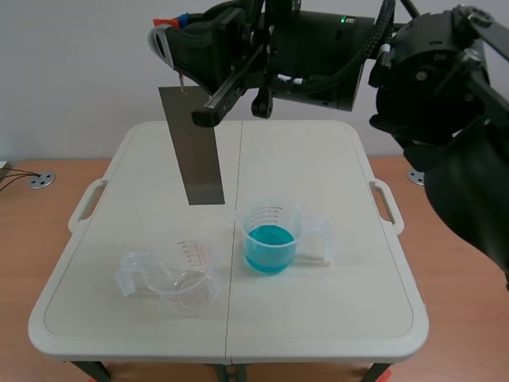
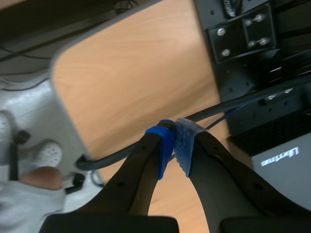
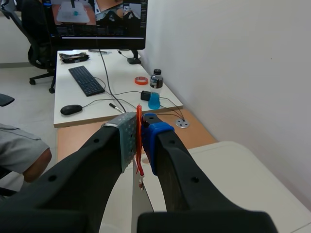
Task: Hold the metal plate by the orange handle, dip it into the blue solution, take it out and point at it, then put the plate back in the beaker on the left.
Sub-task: 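Put the plate into the left beaker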
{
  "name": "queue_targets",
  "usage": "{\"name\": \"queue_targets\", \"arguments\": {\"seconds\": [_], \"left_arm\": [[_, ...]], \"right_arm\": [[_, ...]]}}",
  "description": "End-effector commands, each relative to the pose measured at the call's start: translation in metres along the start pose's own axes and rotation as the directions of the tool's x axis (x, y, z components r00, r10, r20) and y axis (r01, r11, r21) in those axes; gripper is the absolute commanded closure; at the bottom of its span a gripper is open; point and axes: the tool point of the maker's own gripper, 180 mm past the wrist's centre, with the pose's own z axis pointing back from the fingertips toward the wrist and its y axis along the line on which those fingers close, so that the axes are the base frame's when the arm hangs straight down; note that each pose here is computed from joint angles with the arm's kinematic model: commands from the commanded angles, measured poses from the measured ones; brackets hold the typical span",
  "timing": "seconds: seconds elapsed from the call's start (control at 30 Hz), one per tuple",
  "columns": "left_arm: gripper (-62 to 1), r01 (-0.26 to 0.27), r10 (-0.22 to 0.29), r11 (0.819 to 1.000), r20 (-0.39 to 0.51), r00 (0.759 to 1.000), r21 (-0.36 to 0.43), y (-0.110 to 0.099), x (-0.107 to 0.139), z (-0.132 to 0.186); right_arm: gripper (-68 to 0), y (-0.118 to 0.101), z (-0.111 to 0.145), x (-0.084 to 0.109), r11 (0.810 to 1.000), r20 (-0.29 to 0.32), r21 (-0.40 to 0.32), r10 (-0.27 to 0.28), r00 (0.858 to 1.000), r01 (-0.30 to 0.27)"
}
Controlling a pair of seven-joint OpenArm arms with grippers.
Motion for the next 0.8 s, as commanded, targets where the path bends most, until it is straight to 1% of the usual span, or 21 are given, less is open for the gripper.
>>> {"name": "queue_targets", "arguments": {"seconds": [0.0,0.1,0.27,0.57,0.77], "left_arm": [[-2.7,-0.021,0.021,1.000,0.021,1.000,0.003,-0.002,0.004,-0.005],[-2.7,-0.056,0.056,0.998,0.005,0.998,-0.003,-0.011,-0.004,-0.016],[-2.7,-0.092,0.092,0.996,-0.022,0.996,0.000,-0.017,-0.015,-0.026],[-2.7,-0.099,0.099,0.995,-0.025,0.995,0.000,-0.018,-0.017,-0.028],[-2.7,-0.099,0.099,0.995,-0.025,0.995,0.000,-0.018,-0.017,-0.028]], "right_arm": [[-1.3,0.007,-0.005,0.020,0.999,0.060,0.033,0.025,0.998,-0.027],[-1.3,0.017,-0.011,0.017,0.998,0.050,0.062,0.014,0.999,-0.017],[-1.3,0.032,-0.018,0.012,0.994,0.042,0.109,0.000,0.999,-0.005],[-1.3,0.050,-0.024,0.007,0.987,0.030,0.159,-0.015,0.999,0.010],[-1.3,0.052,-0.024,0.005,0.986,0.027,0.166,-0.017,0.999,0.013]]}}
